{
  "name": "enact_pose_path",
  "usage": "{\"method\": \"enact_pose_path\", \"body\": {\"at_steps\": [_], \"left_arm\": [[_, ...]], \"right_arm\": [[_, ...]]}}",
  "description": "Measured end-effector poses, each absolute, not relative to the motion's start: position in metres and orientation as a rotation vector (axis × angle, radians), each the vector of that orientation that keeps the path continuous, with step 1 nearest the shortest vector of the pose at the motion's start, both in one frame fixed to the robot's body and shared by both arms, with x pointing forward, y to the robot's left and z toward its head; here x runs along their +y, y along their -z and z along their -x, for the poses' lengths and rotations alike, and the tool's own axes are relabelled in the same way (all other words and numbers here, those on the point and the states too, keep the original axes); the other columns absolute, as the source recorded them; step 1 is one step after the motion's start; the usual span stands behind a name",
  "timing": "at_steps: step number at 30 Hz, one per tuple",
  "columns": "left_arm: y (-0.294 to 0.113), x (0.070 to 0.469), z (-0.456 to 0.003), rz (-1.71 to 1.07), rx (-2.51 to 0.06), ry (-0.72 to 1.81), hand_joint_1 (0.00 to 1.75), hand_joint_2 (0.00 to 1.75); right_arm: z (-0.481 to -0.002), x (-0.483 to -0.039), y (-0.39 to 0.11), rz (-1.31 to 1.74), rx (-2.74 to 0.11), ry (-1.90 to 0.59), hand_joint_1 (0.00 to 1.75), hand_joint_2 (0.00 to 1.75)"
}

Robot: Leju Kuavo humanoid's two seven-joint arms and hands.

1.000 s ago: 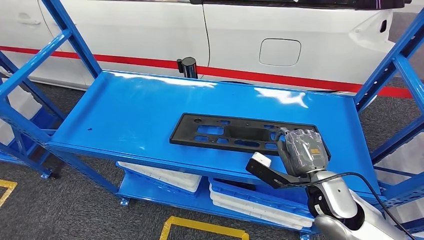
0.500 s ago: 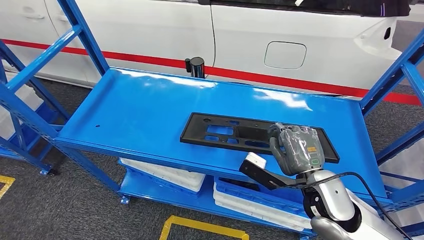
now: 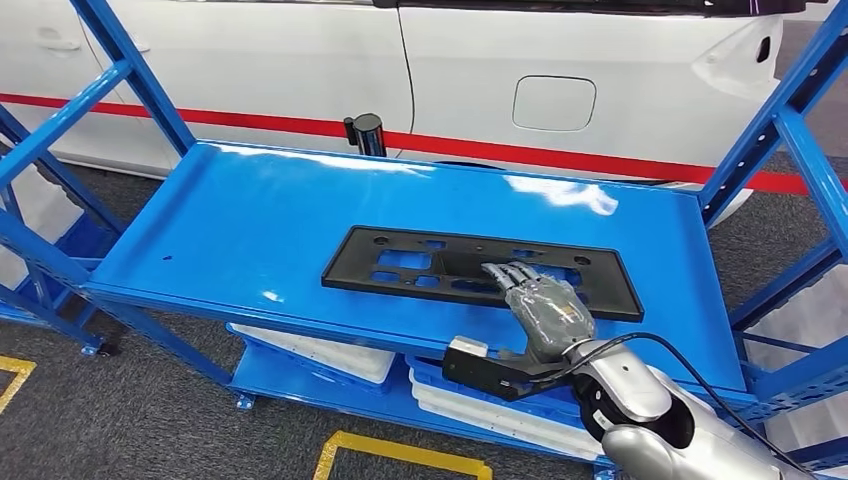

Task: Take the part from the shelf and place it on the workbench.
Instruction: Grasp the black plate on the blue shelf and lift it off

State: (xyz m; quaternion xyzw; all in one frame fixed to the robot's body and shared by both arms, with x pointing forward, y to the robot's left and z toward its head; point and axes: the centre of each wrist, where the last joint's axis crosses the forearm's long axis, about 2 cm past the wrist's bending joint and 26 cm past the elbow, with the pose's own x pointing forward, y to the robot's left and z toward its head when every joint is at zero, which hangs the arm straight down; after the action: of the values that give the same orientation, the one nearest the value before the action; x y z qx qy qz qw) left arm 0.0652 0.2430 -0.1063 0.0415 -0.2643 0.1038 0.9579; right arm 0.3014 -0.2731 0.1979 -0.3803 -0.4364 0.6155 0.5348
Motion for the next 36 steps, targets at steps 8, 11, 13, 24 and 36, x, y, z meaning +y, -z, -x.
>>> {"method": "enact_pose_path", "body": {"at_steps": [8,11,13,24,36], "left_arm": [[0.106,0.242,-0.066,-0.075,-0.536,-0.21,0.0,0.0],[0.106,0.241,-0.067,-0.072,-0.537,-0.217,0.0,0.0],[0.106,0.24,-0.066,-0.072,-0.535,-0.222,0.0,0.0],[0.106,0.239,-0.066,-0.089,-0.531,-0.227,0.0,0.0],[0.105,0.236,-0.066,-0.089,-0.527,-0.21,0.0,0.0]], "right_arm": [[-0.302,-0.268,-0.193,0.885,-1.014,-1.509,0.0,1.75],[-0.303,-0.268,-0.191,0.916,-1.017,-1.512,0.0,1.75],[-0.302,-0.268,-0.186,0.96,-1.022,-1.512,0.0,1.75],[-0.301,-0.282,-0.16,1.238,-1.147,-1.368,0.0,1.75],[-0.303,-0.304,-0.145,1.285,-1.133,-1.242,0.0,1.75]]}}
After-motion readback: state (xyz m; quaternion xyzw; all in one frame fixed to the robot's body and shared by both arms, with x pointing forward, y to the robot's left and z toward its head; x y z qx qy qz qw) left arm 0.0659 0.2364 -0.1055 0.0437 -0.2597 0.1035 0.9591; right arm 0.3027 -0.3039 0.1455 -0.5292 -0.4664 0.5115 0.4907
